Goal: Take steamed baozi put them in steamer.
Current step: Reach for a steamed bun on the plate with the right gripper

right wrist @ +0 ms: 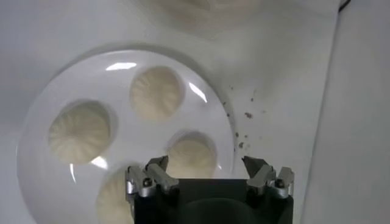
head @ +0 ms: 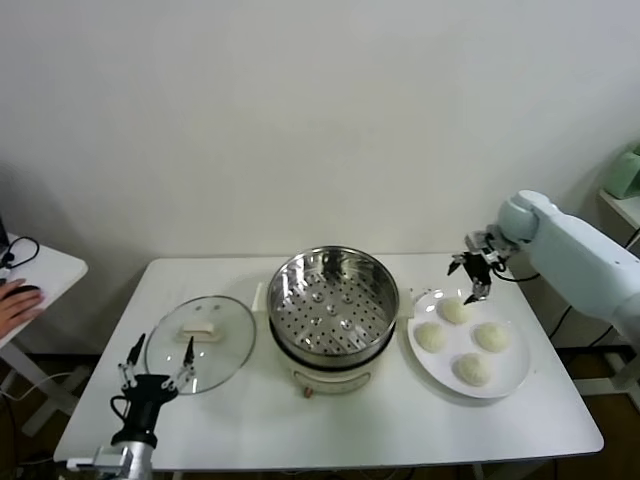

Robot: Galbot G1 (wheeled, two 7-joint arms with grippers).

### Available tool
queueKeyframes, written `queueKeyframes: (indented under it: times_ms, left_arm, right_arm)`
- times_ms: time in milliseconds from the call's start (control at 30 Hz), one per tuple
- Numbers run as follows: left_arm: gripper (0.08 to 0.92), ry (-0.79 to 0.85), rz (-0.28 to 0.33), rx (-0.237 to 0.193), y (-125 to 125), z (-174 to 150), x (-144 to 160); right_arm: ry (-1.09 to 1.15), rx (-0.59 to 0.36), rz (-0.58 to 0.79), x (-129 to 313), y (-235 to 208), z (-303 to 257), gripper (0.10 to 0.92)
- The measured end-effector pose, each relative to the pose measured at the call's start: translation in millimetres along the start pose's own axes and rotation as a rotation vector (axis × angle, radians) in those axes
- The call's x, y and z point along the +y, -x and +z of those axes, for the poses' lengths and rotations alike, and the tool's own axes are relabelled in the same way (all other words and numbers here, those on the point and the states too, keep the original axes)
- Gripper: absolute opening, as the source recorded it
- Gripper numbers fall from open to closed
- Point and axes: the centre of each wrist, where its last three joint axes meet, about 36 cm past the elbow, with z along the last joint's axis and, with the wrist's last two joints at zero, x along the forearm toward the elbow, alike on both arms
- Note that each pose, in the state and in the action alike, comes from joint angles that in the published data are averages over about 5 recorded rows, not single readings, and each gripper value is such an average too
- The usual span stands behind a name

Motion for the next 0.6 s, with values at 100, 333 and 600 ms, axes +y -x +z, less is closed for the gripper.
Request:
queueKeyframes:
  times_ms: [100,333,600]
  left_arm:
    - [0.823,0.0,-0.009,0.005,-1.6,0.4,3.0]
    - [0.823,-0.012,-0.02,0.013,-5.7,1.0,2.5]
    - [0.823,-0.014,-0.027,0.019,-8.4,0.5,1.7]
  right_arm:
    - [-0.007,0.015,-0.011,0.6,10.6,-0.5,0.823]
    - [-0.013,0.038,-0.011,7.7,32.2,4.0,0.823]
    - [-0.018,0.048,0.001,12.8,51.4,4.8,0.823]
